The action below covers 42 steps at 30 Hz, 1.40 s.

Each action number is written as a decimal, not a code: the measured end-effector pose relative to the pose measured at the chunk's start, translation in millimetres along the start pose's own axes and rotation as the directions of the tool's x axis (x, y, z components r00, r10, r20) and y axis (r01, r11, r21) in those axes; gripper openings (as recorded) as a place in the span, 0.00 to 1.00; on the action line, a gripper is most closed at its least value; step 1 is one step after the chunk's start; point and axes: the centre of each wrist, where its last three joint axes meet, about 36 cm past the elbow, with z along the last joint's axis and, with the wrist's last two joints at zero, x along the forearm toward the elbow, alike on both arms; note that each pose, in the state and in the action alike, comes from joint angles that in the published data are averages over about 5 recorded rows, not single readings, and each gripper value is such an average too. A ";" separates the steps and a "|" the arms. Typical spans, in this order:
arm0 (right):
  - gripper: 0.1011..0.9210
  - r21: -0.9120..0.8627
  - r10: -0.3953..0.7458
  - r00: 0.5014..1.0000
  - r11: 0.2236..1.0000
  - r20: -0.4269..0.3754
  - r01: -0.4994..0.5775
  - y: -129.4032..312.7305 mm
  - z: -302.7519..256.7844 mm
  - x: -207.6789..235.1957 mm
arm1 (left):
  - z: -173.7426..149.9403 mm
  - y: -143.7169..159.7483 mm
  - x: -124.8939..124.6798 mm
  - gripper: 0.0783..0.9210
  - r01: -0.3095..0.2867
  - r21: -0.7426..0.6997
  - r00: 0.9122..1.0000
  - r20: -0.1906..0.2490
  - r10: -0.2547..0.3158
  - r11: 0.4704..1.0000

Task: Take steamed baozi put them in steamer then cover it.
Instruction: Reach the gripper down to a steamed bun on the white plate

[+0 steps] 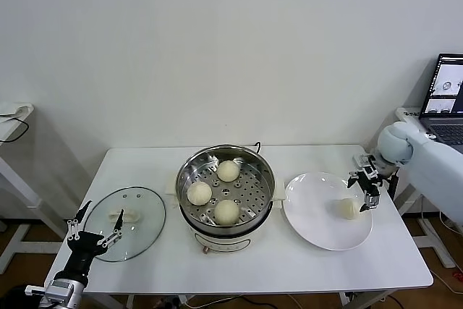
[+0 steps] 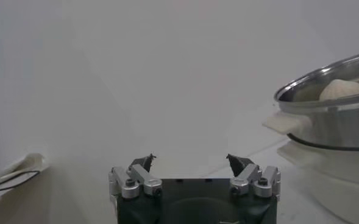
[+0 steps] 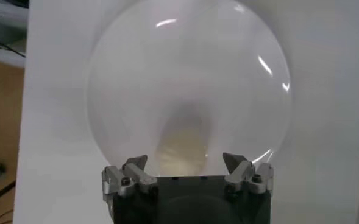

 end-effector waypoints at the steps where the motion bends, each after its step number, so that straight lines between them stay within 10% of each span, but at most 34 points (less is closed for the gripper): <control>1: 0.88 -0.003 0.000 1.000 1.000 -0.002 0.000 0.2 0.4 -3.0 | 0.2 -0.3 -0.2 0.88 -0.001 0.000 1.000 0.000 0.001 1.000; 35: 0.88 0.002 -0.021 0.999 1.000 -0.040 0.021 -1.5 -10.8 -51.3 | 6.3 -1.7 -1.3 0.88 0.001 0.003 1.000 -0.010 -0.001 1.000; 42: 0.75 0.007 -0.021 0.999 1.000 -0.048 0.022 -1.4 -10.6 -54.1 | 6.6 -2.4 -1.8 0.88 0.000 0.004 1.000 -0.010 0.000 1.000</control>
